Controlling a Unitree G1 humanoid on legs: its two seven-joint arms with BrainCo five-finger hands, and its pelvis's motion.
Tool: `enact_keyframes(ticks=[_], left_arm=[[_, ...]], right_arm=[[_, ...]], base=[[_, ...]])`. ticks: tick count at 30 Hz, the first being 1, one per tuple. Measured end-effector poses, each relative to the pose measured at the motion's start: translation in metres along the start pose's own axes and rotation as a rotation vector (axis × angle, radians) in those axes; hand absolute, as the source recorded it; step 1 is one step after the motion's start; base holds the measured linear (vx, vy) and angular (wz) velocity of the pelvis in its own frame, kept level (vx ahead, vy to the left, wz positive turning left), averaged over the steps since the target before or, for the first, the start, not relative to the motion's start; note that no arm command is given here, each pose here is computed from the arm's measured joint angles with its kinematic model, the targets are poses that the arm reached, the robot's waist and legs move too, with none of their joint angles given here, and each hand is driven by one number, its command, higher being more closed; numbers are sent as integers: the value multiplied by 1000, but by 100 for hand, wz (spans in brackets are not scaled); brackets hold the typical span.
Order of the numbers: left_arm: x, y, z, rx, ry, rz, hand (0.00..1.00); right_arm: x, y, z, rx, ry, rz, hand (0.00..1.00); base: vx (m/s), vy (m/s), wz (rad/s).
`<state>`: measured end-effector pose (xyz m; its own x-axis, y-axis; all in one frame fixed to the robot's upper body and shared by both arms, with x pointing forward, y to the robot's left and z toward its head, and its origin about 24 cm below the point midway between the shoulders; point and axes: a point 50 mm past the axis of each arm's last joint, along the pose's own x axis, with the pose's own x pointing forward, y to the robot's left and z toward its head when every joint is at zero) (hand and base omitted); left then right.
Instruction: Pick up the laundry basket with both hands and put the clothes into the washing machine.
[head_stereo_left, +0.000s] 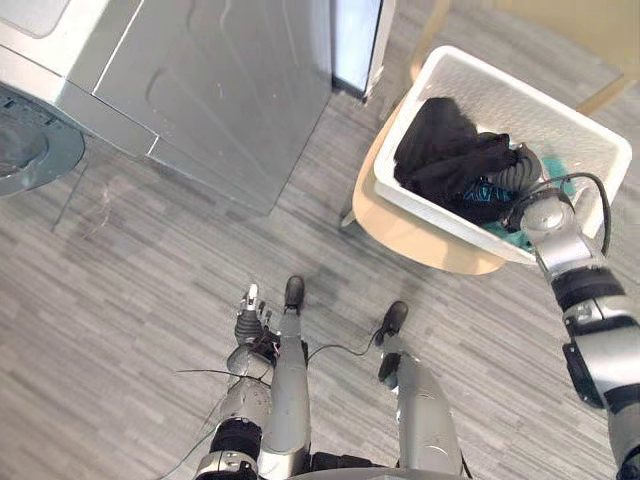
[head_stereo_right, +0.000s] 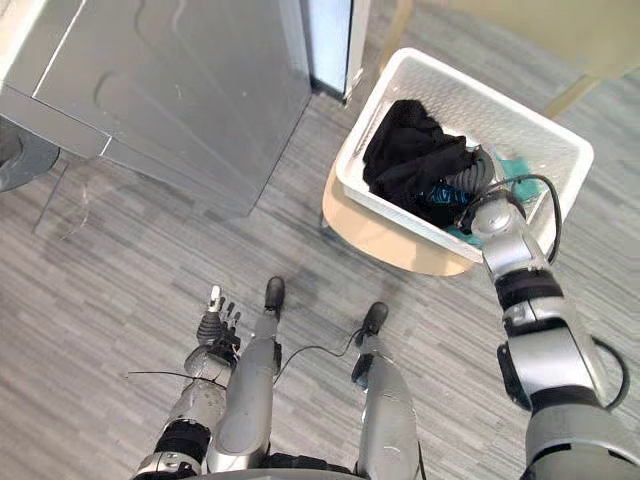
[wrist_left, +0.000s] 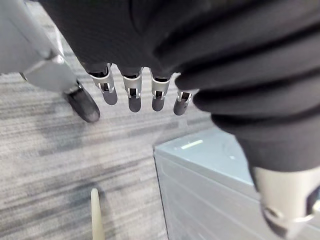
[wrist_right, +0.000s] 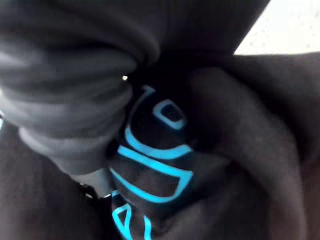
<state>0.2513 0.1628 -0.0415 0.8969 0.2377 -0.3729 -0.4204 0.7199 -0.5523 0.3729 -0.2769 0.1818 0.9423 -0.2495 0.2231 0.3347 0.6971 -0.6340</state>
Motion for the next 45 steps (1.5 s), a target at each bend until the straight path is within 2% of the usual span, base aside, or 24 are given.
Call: enact_keyframes(ticks=[2, 7, 13, 15, 17, 20, 24, 26, 31, 36, 40, 45], left_arm=[[-3, -2, 10, 59, -51, -17, 0], [-14, 11, 28, 164, -125, -33, 0], [-27, 13, 46, 156, -210, -47, 0], [-30, 5, 65, 202, -300, -76, 0], [-34, -4, 84, 315, -390, -122, 0], [-41, -18, 106, 460, -485, -225, 0], [-42, -38, 109, 647, -501, -421, 0], [-41, -58, 103, 712, -494, -554, 0], [-24, -87, 85, 852, -379, -773, 0], [-6, -114, 47, 784, -140, -875, 0], [-1, -134, 36, 761, -85, -890, 0], [-1, -160, 38, 709, -61, -927, 0]], right_arm=[[-12, -16, -3, 113, -25, -140, 100], [-39, -29, -14, 241, -39, -309, 100], [-82, -34, -28, 181, -66, -398, 100], [-96, -36, -26, 195, -90, -423, 100], [-111, -39, -26, 200, -119, -425, 100], [-122, -38, -23, 269, -168, -366, 100], [-126, -34, -10, 402, -261, -254, 100], [-124, -23, 8, 449, -356, -148, 100], [-113, 7, 54, 561, -524, 112, 100], [-114, 39, 104, 690, -684, 338, 100], [-121, 56, 123, 770, -718, 458, 100], [-126, 67, 138, 864, -741, 511, 100]], base=[[-50, -11, -5], [3, -3, -11], [107, 32, -3], [103, 33, -7], [117, 25, -12], [74, 20, -15], [30, 19, -36], [-6, 16, -32], [-45, 7, -27], [-27, -5, -10], [0, 0, 0], [0, 0, 0]])
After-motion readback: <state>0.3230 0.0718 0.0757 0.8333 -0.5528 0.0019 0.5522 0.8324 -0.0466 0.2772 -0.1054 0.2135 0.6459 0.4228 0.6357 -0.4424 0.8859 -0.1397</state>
